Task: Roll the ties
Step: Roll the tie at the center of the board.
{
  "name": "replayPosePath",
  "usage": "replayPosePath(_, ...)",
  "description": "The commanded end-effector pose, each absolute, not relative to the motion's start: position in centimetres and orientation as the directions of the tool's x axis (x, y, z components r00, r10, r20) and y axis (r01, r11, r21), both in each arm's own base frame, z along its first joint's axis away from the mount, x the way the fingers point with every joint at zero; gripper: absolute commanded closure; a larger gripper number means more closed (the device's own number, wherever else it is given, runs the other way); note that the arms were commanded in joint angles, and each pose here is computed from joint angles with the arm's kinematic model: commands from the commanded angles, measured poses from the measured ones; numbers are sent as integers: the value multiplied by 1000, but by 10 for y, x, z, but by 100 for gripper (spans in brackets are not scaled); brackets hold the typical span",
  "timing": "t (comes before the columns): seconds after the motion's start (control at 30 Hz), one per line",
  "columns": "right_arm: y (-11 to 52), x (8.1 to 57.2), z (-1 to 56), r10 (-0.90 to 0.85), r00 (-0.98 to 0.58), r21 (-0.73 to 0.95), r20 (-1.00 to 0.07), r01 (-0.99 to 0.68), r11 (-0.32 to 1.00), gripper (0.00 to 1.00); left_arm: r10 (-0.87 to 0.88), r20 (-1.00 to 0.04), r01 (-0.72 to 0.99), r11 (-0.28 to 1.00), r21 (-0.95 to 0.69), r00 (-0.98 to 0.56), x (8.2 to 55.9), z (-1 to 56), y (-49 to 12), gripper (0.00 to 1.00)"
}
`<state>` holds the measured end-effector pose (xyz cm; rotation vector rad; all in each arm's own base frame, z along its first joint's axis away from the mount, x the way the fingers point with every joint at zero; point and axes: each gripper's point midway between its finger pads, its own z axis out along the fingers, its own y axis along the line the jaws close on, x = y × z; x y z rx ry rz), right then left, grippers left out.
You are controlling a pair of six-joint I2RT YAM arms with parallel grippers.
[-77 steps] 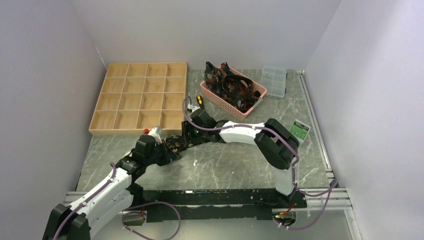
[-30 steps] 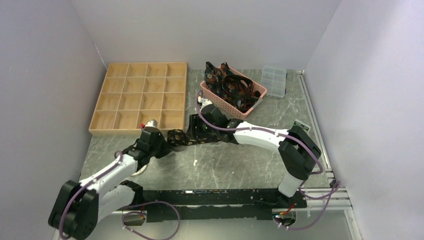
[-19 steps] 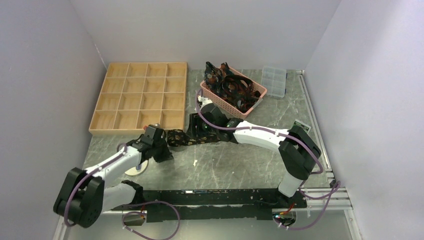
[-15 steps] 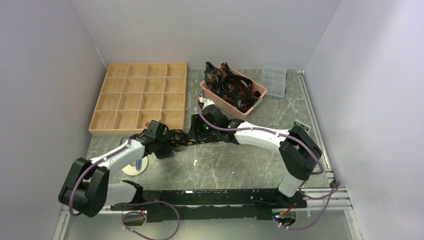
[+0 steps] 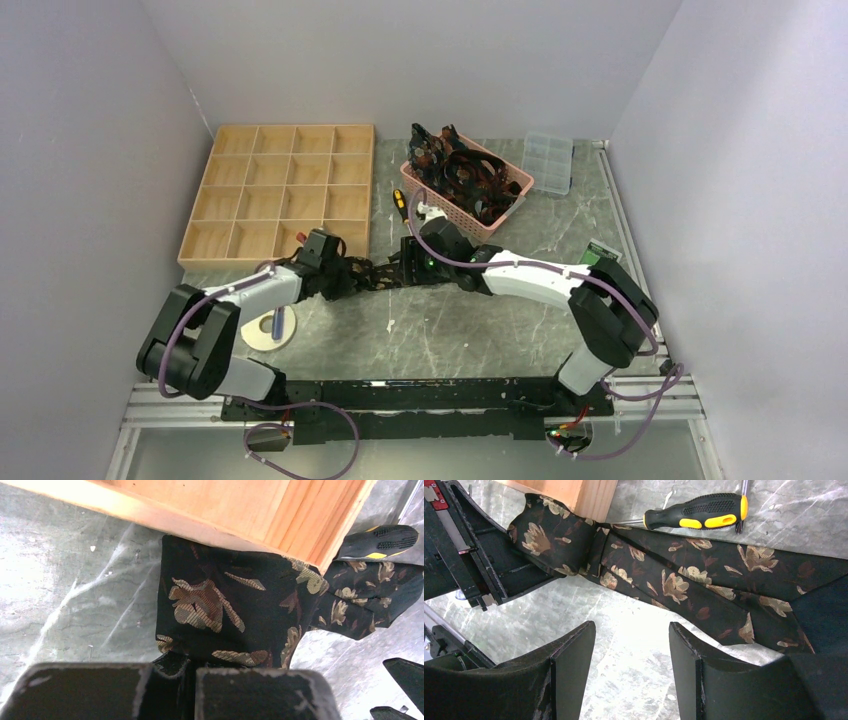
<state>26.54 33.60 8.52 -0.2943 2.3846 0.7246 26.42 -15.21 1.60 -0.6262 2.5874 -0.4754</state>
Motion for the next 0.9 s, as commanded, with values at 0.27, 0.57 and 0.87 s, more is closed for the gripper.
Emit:
replayPosePath(0.27,342,276,110,12,-740,451,-673,-398,799,40,-485,-368,-323,848,-420,-793,242,15,-138,97)
replayPosePath(0.57,374,276,118,6,-762,506,-648,-424,751,39,-455,-443,-233,852,-469,-772,213,72,-126,93)
replayPosePath(0.87,423,287,123,-3,-749,524,-662,-466,713,39,-591,-513,-259,775,-577,-622,265,104,-108,63)
